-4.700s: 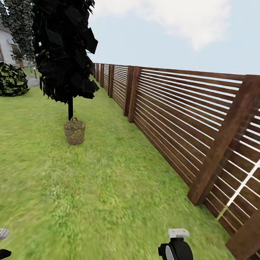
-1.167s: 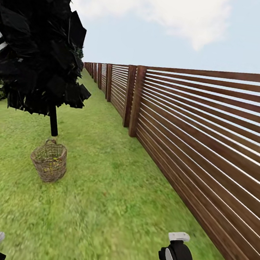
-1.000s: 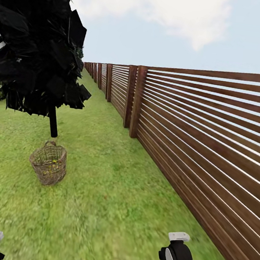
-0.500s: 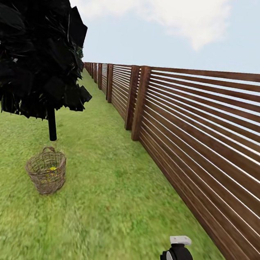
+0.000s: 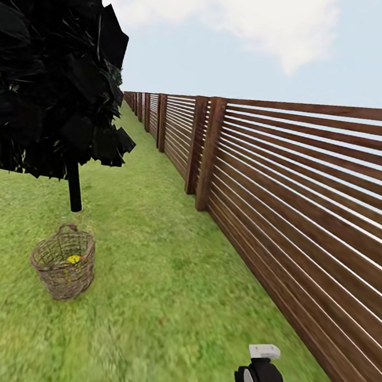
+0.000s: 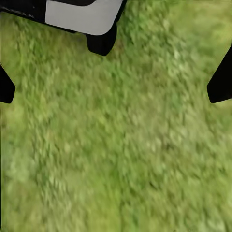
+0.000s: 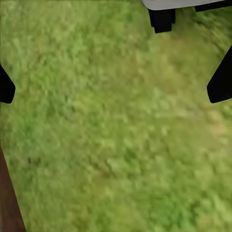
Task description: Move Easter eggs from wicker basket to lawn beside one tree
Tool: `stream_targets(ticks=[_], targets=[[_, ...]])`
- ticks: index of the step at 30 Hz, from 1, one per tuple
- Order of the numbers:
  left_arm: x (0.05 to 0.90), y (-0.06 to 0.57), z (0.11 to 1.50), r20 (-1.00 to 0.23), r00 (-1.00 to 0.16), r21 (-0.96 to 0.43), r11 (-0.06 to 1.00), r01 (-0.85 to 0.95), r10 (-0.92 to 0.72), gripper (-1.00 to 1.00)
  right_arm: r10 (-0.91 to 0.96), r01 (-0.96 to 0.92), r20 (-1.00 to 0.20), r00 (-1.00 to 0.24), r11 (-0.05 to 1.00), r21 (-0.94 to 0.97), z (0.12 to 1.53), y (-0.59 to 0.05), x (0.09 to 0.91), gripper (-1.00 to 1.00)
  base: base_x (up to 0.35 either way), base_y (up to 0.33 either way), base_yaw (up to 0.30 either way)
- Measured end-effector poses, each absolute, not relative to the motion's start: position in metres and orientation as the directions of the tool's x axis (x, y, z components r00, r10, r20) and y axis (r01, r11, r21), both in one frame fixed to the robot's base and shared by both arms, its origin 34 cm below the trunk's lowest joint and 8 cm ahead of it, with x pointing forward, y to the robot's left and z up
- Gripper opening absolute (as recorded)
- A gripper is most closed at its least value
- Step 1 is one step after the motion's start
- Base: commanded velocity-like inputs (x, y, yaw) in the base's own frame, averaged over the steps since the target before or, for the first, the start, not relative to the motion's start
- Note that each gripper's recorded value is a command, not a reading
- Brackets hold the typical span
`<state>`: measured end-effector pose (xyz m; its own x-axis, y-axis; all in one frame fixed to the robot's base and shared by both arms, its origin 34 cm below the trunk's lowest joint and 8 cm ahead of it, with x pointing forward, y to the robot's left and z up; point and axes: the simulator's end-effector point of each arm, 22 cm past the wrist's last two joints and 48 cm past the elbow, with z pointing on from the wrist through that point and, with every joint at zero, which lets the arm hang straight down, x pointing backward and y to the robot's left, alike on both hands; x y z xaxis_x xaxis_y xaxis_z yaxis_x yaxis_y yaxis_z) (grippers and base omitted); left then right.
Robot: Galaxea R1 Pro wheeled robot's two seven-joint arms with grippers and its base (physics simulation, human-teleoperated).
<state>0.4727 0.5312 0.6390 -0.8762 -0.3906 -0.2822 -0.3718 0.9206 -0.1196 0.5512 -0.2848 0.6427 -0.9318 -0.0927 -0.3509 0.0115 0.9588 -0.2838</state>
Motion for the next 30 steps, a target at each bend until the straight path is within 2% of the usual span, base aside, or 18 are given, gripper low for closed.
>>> stream_targets(ticks=[16, 30], targets=[[0.478, 0.535, 0.642, -0.289, -0.875, -0.11, 0.922, -0.371, -0.387, 1.0, -0.094, 0.01, -0.354, -0.931, 0.96, -0.281, 0.642, -0.282, 0.552, 1.0, 0.141, 0.001, 0.0], [0.491, 0.532, 0.632, -0.244, -0.868, -0.132, 0.902, -0.411, -0.432, 1.0, -0.096, 0.005, -0.354, -0.93, 0.961, -0.276, 0.642, -0.277, 0.552, 1.0, 0.169, 0.0, 0.0]])
